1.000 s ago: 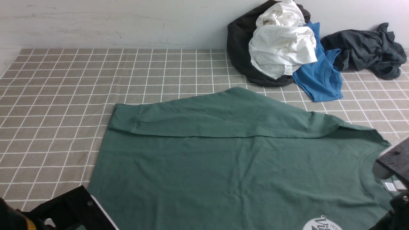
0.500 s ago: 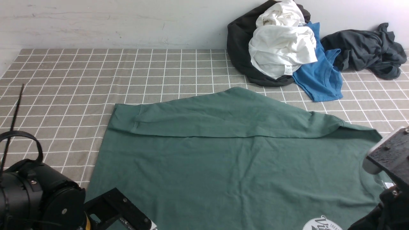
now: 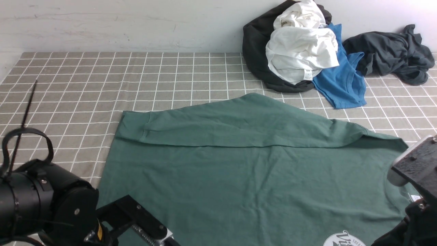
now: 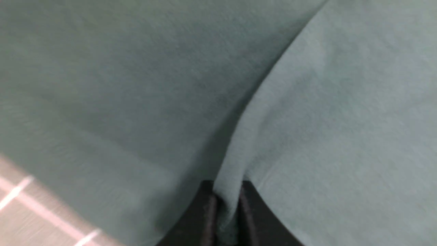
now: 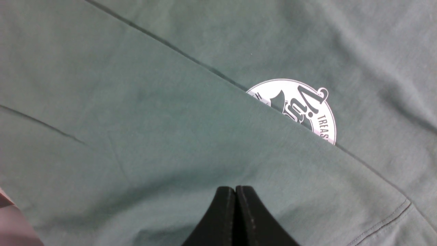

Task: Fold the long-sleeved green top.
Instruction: Use the left arm to clamp the cuff closest to it, then use the left arm to drag and place the cuff at the centered position on the left edge of the fabric

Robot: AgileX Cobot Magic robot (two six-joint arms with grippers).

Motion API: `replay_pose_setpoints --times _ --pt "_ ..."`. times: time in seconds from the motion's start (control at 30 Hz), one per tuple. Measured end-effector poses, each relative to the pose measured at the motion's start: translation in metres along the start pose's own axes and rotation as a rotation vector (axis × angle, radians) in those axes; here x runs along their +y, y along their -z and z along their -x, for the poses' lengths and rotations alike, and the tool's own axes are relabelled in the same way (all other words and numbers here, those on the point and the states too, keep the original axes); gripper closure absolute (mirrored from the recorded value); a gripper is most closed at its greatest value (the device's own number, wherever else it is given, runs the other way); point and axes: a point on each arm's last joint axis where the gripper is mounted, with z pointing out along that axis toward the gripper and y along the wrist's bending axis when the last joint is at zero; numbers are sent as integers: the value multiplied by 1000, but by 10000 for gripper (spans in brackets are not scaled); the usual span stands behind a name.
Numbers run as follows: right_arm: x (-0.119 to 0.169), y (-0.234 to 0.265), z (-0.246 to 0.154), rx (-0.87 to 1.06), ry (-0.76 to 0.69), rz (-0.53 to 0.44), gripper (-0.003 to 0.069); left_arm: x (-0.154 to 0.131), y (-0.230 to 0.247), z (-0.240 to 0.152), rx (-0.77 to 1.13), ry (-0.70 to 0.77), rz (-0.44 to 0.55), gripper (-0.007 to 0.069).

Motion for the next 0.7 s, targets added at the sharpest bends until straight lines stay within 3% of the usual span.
replay_pose_setpoints --times 0.1,0.2,0.37,0.5,0.7 --pt "0 0 0 -1 0 0 673 2 19 7 -32 -14 19 599" --pt "0 0 1 -8 0 -2 673 10 61 29 -130 -60 112 599" --pt "0 0 1 -8 0 -2 673 27 92 62 -189 -55 183 594" --pt "0 0 1 -8 0 -2 673 53 86 92 -156 -31 178 591" --pt "0 0 1 -8 10 -2 673 83 41 119 -78 16 79 588"
